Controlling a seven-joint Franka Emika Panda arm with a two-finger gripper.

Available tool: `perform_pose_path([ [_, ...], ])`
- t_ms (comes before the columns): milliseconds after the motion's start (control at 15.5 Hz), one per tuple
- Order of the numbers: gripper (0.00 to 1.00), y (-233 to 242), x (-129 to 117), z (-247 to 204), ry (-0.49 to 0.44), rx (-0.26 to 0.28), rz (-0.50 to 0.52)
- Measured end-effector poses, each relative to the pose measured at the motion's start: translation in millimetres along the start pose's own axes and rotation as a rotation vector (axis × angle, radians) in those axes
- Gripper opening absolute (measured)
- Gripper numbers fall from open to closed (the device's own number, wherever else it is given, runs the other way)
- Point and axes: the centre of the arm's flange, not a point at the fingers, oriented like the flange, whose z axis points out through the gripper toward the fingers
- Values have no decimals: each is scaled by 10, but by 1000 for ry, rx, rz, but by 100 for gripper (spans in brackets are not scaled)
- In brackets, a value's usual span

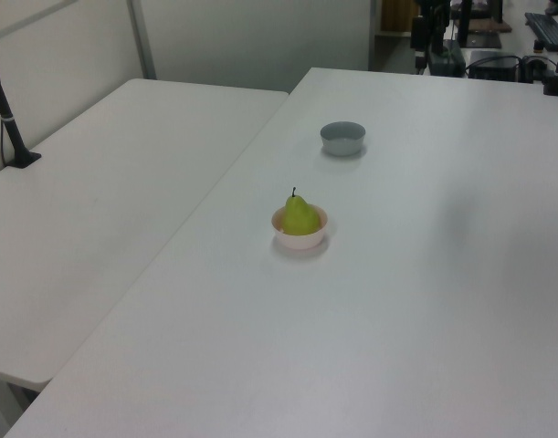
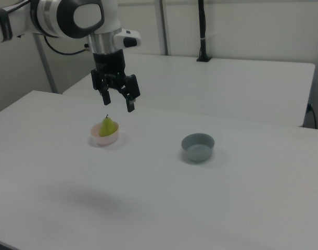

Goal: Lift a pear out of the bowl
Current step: 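Move the open gripper over the pink bowl holding the green pear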

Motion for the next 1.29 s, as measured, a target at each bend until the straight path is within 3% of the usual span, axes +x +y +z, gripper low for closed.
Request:
perform_pose_path([
  [901, 100, 97, -5, -6, 1, -2, 17],
  [1158, 100, -277, 38, 52, -4, -4, -47],
  [1287, 100, -558, 136, 90, 40, -2, -92],
])
